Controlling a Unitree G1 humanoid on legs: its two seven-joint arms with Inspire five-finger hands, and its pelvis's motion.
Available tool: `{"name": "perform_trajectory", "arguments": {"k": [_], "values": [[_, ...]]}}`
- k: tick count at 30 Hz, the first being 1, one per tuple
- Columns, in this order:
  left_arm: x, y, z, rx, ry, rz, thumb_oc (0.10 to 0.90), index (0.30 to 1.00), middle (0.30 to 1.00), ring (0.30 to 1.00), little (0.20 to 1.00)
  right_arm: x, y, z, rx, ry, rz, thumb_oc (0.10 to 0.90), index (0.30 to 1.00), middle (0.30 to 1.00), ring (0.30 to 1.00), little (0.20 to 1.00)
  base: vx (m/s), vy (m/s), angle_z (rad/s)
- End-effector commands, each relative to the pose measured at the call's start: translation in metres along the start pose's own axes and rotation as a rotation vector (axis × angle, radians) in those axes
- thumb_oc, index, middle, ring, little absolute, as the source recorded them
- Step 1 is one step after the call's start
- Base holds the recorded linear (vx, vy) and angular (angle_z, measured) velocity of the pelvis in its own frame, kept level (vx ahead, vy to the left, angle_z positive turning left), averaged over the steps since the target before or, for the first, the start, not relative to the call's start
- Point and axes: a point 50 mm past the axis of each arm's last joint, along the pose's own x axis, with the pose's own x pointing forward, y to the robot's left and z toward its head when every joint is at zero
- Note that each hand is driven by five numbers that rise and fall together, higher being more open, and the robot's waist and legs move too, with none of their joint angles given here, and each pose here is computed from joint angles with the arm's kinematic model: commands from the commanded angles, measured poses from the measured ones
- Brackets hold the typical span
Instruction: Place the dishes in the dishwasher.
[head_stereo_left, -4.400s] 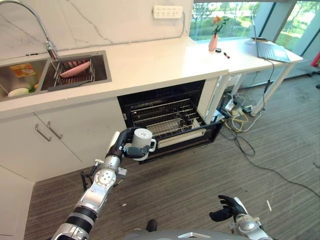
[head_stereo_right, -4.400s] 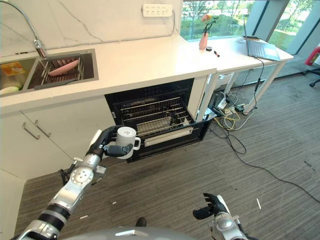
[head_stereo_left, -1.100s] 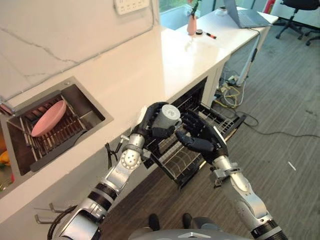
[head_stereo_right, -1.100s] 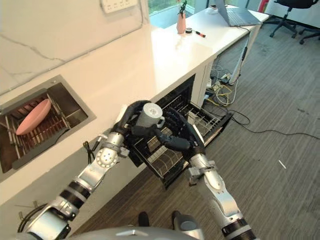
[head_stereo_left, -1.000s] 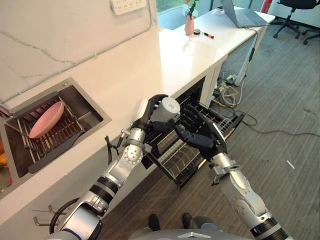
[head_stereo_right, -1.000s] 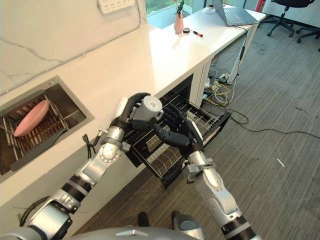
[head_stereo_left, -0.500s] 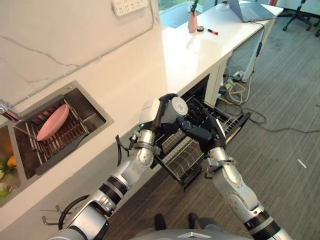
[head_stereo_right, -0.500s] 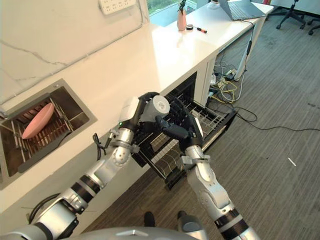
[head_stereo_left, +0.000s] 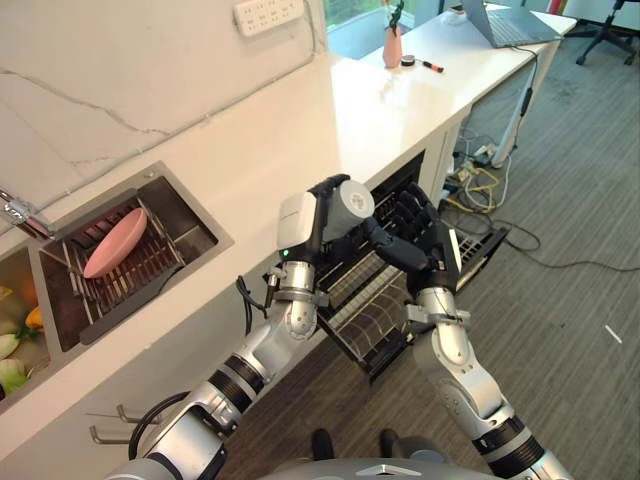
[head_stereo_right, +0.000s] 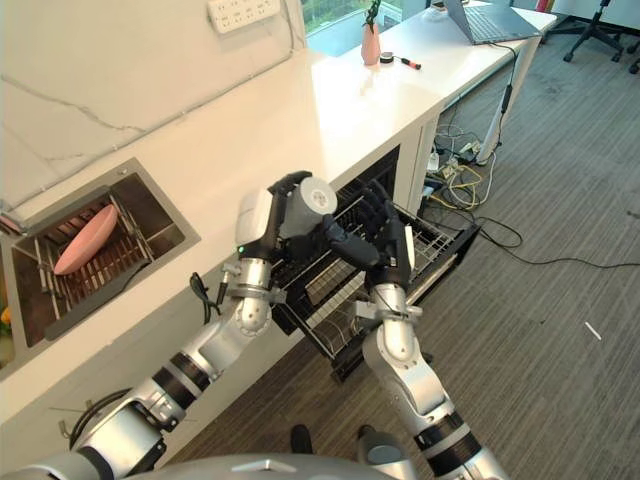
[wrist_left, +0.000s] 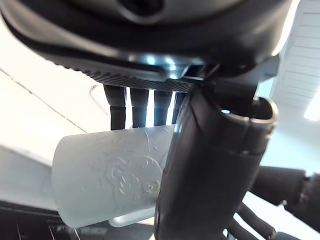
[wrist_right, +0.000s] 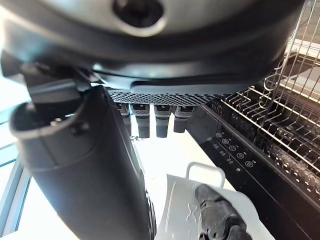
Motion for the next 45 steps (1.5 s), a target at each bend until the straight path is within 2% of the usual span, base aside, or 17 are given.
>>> {"name": "perform_trajectory", "arguments": {"k": [1, 8, 17, 23, 27, 29, 31, 37, 39, 41, 45], "values": [[0.049, 0.054, 0.011, 0.036, -0.121, 0.286, 0.400, 0.300, 0.300, 0.300, 0.300, 0.005, 0.029, 0.031, 0.190, -0.168, 0.069, 0.800, 0.900, 0.900, 0.900, 0.900, 0.00, 0.001, 0.05], [0.042, 0.055, 0.023, -0.199, -0.130, 0.195, 0.400, 0.300, 0.300, 0.300, 0.300, 0.005, 0.023, 0.010, 0.236, -0.011, 0.175, 0.800, 0.900, 0.900, 0.900, 0.900, 0.00, -0.005, 0.06], [0.035, 0.051, 0.022, -0.388, -0.084, 0.098, 0.400, 0.300, 0.300, 0.300, 0.300, 0.011, 0.012, 0.011, 0.222, 0.002, 0.298, 0.800, 0.900, 0.900, 0.900, 0.900, 0.00, -0.008, 0.05], [0.035, 0.047, 0.020, -0.420, -0.059, 0.047, 0.400, 0.300, 0.300, 0.300, 0.300, 0.010, 0.010, 0.011, 0.272, 0.023, 0.336, 0.800, 0.900, 0.900, 0.900, 0.900, 0.00, -0.008, 0.04], [0.041, 0.042, 0.022, -0.430, -0.056, -0.002, 0.400, 0.300, 0.300, 0.300, 0.300, 0.013, 0.018, 0.016, 0.361, 0.059, 0.424, 0.800, 0.900, 0.900, 0.900, 0.900, -0.01, -0.008, 0.02], [0.043, 0.042, 0.023, -0.449, -0.056, -0.013, 0.400, 0.300, 0.300, 0.300, 0.300, 0.016, 0.017, 0.020, 0.314, 0.047, 0.441, 0.800, 0.900, 0.900, 0.900, 0.900, 0.00, 0.000, 0.00], [0.046, 0.045, 0.023, -0.449, -0.060, -0.021, 0.400, 0.300, 0.300, 0.300, 0.300, 0.021, 0.006, 0.025, 0.157, 0.019, 0.432, 0.800, 0.900, 0.900, 0.900, 0.900, 0.00, 0.000, 0.00], [0.052, 0.050, 0.026, -0.424, -0.089, -0.011, 0.400, 0.300, 0.300, 0.300, 0.300, 0.023, 0.002, 0.026, 0.066, 0.004, 0.419, 0.800, 0.900, 0.900, 0.900, 0.900, 0.00, 0.000, 0.00], [0.051, 0.051, 0.027, -0.447, -0.090, -0.019, 0.400, 0.300, 0.300, 0.300, 0.300, 0.024, 0.000, 0.028, -0.003, -0.014, 0.420, 0.800, 0.900, 0.900, 0.900, 0.900, 0.00, 0.000, 0.00], [0.051, 0.053, 0.029, -0.525, -0.077, -0.010, 0.400, 0.300, 0.300, 0.300, 0.300, 0.028, -0.005, 0.032, -0.171, -0.062, 0.395, 0.800, 0.900, 0.900, 0.900, 0.900, 0.00, 0.000, 0.00], [0.054, 0.054, 0.033, -0.598, -0.071, 0.002, 0.400, 0.300, 0.300, 0.300, 0.300, 0.029, -0.009, 0.031, -0.282, -0.085, 0.362, 0.800, 0.900, 0.900, 0.900, 0.900, 0.00, 0.000, 0.00]]}}
